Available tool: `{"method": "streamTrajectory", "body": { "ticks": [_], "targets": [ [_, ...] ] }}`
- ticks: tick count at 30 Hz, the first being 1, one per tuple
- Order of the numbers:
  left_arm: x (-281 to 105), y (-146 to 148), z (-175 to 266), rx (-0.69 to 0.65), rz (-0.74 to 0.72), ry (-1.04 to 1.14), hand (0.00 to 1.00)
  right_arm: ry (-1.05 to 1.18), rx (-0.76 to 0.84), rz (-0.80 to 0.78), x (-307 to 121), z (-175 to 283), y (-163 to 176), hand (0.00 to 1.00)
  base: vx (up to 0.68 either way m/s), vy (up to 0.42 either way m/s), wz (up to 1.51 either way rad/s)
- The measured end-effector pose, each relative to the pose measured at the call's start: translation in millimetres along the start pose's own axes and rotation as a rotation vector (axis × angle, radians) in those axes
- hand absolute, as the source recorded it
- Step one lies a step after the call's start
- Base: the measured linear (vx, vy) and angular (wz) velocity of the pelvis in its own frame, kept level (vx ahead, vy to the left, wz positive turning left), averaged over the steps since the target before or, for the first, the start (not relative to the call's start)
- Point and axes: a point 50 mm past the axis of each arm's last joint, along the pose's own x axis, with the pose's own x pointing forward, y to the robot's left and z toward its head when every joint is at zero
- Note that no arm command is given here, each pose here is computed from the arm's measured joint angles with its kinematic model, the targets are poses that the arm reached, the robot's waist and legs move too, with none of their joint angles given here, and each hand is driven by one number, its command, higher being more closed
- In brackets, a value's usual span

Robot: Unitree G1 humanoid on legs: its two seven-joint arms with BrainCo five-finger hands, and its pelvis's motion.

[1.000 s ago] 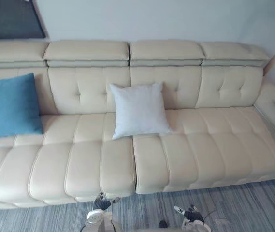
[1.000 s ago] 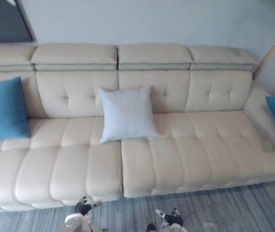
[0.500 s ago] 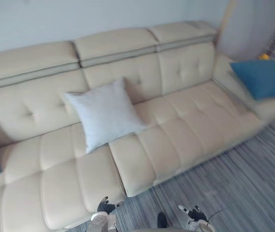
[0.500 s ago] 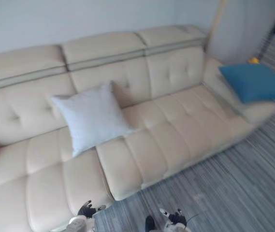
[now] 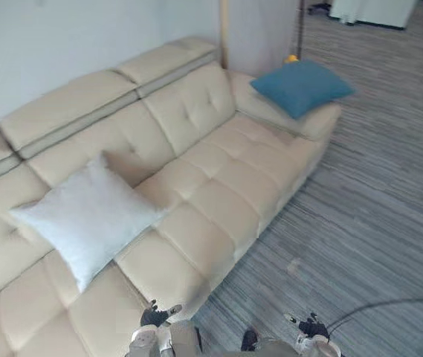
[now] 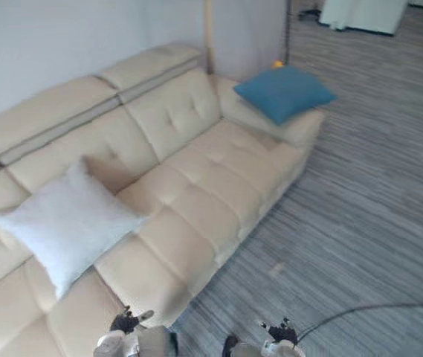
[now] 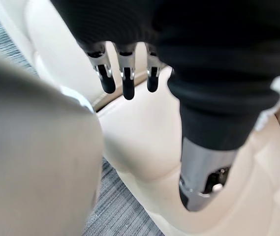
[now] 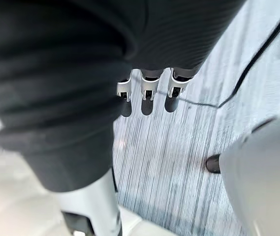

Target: Pick up cushions and gather them together orderly.

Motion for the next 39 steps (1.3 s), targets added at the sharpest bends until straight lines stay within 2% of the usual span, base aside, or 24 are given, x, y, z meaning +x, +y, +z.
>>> {"method": "streamTrajectory", "body": {
  "ticks": [8, 14, 19, 23, 25, 36, 39],
  "targets": [
    [-2, 13, -8, -0.018, 0.038, 0.018, 0.00, 0.037, -0.020, -0.020, -4, -15, -11, 0.00, 0.25, 0.165, -1.24],
    [-3, 7, -9, -0.006, 0.016, 0.028, 0.00, 0.034, -0.020, -0.015, -2, -10, -11, 0.00, 0.26, 0.047, -0.45],
    [1, 16, -12, 0.084, 0.025, 0.056, 0.00, 0.051, 0.019, -0.038, 2, -7, -13, 0.00, 0.30, -0.215, -0.08],
    [0, 1, -15, 0.052, 0.001, 0.080, 0.00, 0.089, 0.056, -0.124, 2, -13, -39, 0.00, 0.36, -0.314, -0.03],
    [0, -2, -13, 0.036, -0.001, 0.068, 0.00, 0.087, 0.056, -0.130, 1, -13, -41, 0.00, 0.34, -0.230, 0.10],
    [2, -9, 7, 0.115, -0.043, -0.021, 0.00, 0.069, 0.050, -0.104, 4, -5, -30, 0.00, 0.39, -0.003, -0.06],
    [4, 3, 7, 0.141, -0.025, -0.017, 0.00, 0.093, 0.059, -0.084, 1, -15, -20, 0.00, 0.53, 0.139, -0.22]
  ]
}}
